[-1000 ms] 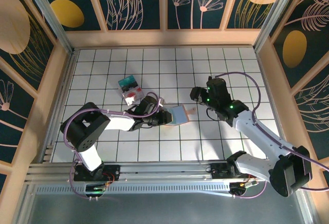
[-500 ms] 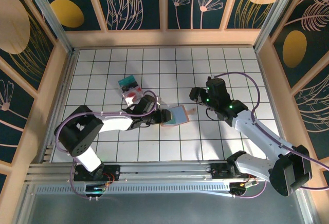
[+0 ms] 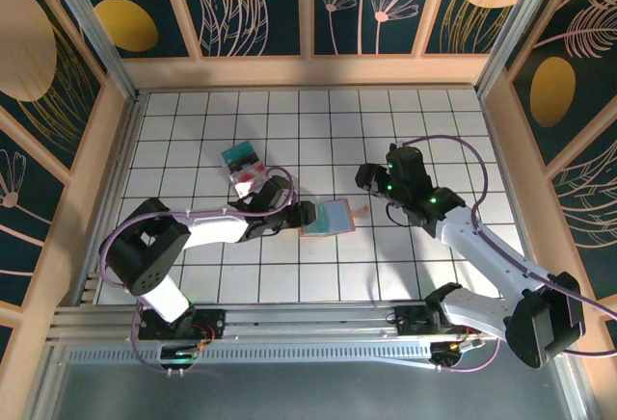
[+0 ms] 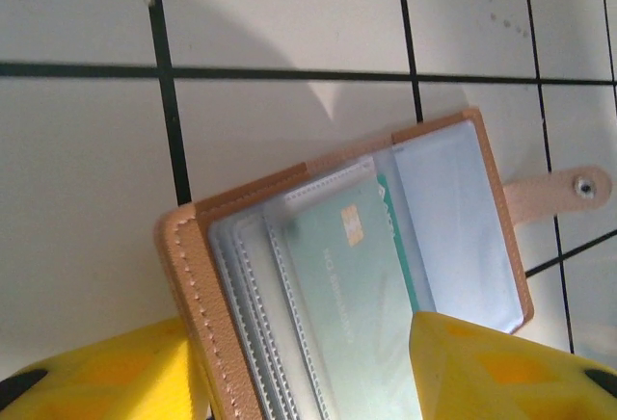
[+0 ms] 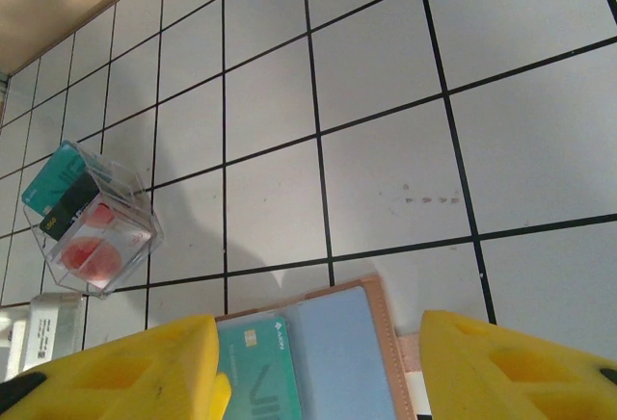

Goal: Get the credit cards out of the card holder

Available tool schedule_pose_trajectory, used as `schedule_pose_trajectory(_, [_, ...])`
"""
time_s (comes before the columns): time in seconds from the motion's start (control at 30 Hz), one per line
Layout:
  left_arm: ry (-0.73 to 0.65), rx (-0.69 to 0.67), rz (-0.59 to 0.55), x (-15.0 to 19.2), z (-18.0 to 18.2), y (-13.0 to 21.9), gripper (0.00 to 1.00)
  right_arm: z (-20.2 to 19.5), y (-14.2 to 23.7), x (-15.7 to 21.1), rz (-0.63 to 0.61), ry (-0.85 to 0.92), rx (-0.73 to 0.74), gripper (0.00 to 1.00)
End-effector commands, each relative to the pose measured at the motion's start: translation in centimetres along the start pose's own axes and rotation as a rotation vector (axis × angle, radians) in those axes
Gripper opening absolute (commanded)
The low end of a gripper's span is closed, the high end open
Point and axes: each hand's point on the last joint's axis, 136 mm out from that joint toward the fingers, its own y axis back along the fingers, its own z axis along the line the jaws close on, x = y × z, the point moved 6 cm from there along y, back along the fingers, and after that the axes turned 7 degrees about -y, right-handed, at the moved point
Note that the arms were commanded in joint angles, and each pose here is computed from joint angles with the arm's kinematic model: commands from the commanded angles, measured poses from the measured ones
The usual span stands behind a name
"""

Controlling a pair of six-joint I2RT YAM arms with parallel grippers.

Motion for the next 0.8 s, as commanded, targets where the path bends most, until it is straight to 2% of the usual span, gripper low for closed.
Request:
schedule_pose_trajectory(0.0, [-0.011, -0.031, -0.035, -1.1, 0.1, 0.4, 0.56, 0.3, 0.5, 0.8, 0.016, -0.007, -0.016, 0.57])
schedule_pose_trajectory(0.13, [-0.016, -0.054, -0.044, -1.2, 0.3, 1.3, 0.65, 0.2, 0.1, 1.6, 0.048, -0.006, -0.022, 0.57])
schedule_pose_trajectory(0.3, [-0.01, -0.086, -0.076, -1.4, 0.6, 2.4, 0.67, 0.3, -0.4, 2.6, 0.102, -0.01, -0.046, 0.55])
schedule_pose_trajectory(0.4, [-0.024, -0.116, -0.091, -1.3, 0.8, 3.1, 0.66, 0.5, -0.8, 3.6, 0.149, -0.016, -0.08, 0.52])
schedule_pose_trajectory(0.57, [-0.075, -0.202, -0.102, -0.2, 0.9, 3.5, 0.58, 1.0, -1.7, 5.8, 0.27, -0.032, -0.183, 0.48])
schedule_pose_trajectory(0.77, [-0.102, -0.189, -0.048, 1.6, 0.2, 2.0, 0.51, 1.4, -3.4, 8.3, 0.407, -0.032, -0.233, 0.39])
